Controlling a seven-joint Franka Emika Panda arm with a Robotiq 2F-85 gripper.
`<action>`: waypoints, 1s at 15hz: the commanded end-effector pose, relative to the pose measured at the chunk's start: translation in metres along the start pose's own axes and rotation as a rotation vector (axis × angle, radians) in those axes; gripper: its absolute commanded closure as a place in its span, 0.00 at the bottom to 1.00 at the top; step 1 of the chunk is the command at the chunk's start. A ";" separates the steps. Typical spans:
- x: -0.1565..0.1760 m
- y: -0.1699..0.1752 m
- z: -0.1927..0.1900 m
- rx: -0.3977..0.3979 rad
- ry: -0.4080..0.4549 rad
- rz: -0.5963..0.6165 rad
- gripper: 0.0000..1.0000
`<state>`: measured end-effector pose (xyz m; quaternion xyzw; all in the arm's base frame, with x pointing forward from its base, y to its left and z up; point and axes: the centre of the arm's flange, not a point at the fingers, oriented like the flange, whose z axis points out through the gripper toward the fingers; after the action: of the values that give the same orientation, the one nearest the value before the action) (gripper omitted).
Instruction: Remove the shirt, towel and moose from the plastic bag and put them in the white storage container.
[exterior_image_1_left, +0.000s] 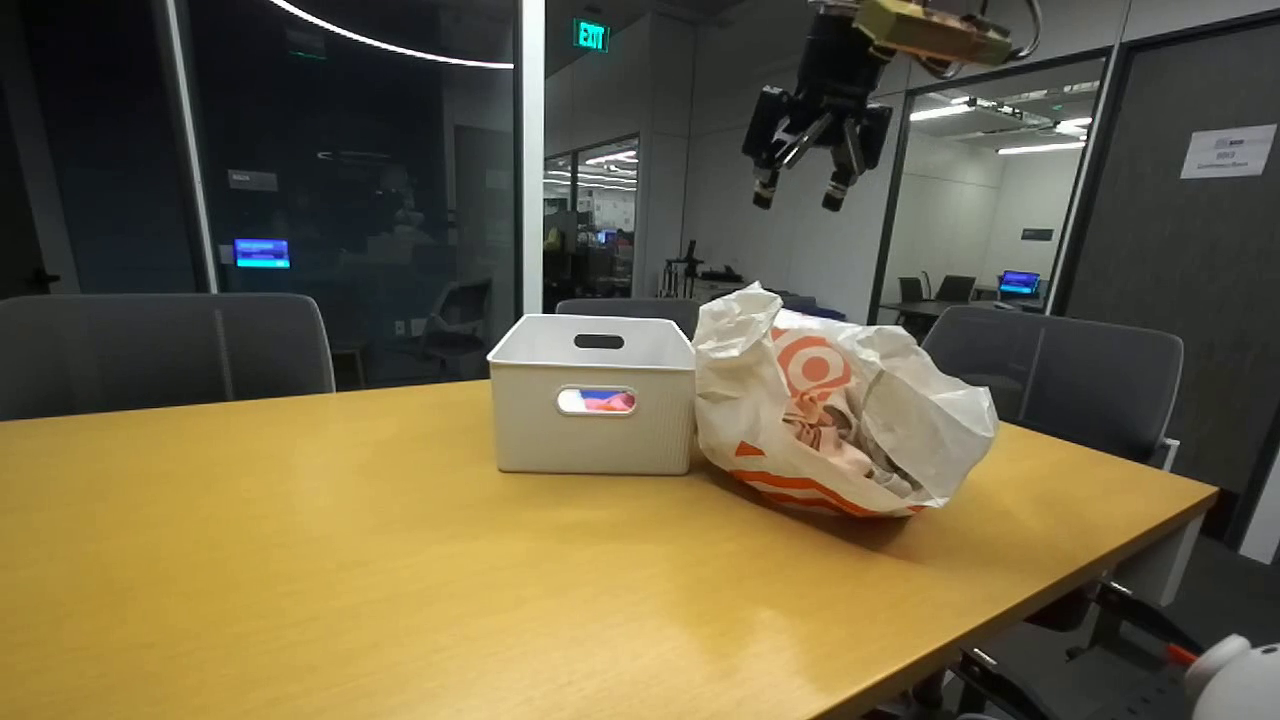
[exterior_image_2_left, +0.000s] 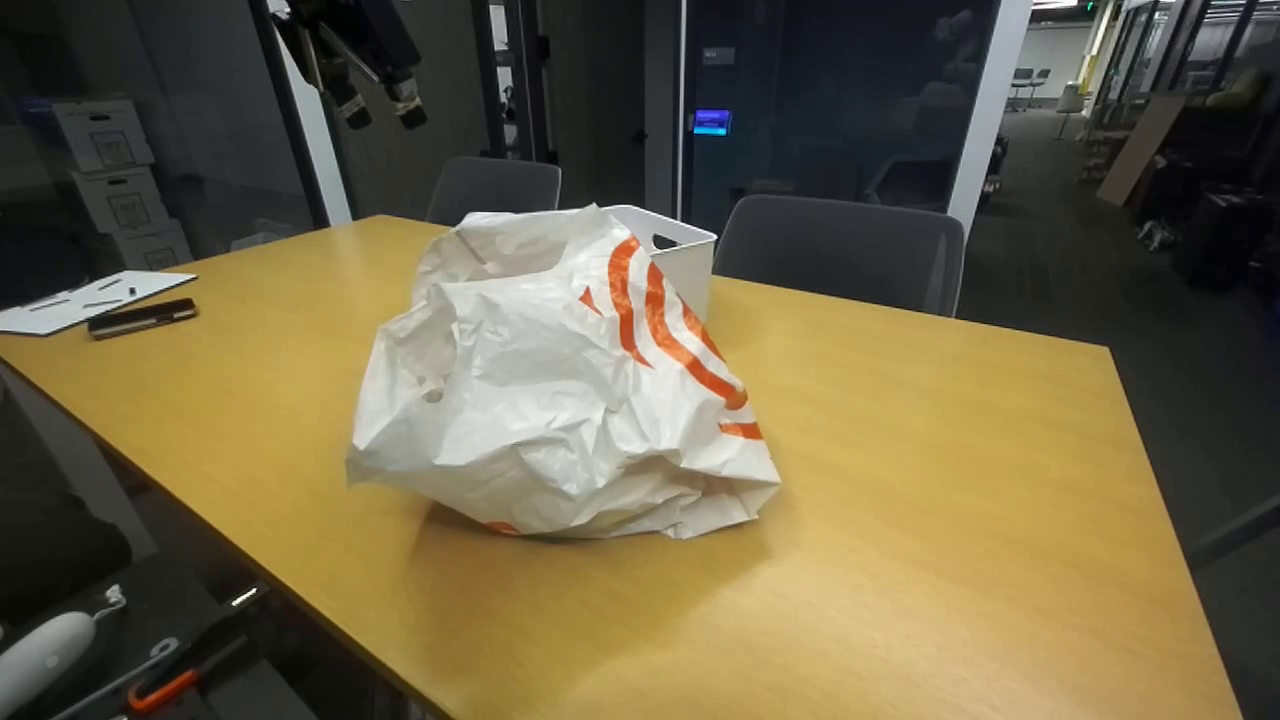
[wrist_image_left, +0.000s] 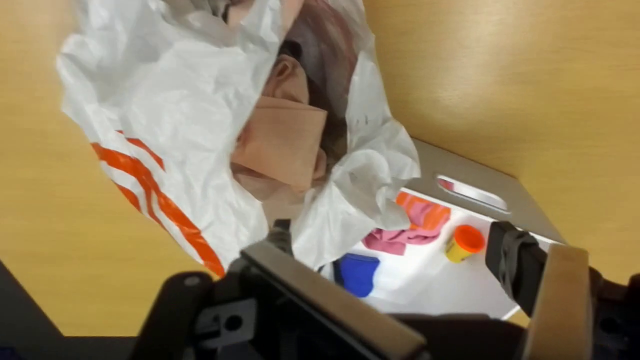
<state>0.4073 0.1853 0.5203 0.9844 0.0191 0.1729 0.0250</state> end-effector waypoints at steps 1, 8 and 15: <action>0.011 0.015 0.025 0.193 0.009 -0.036 0.00; -0.008 0.044 0.069 0.558 -0.134 0.030 0.00; -0.031 0.049 0.097 0.338 -0.362 0.121 0.00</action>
<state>0.4140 0.1261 0.4203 0.9768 0.0027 0.0089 -0.2139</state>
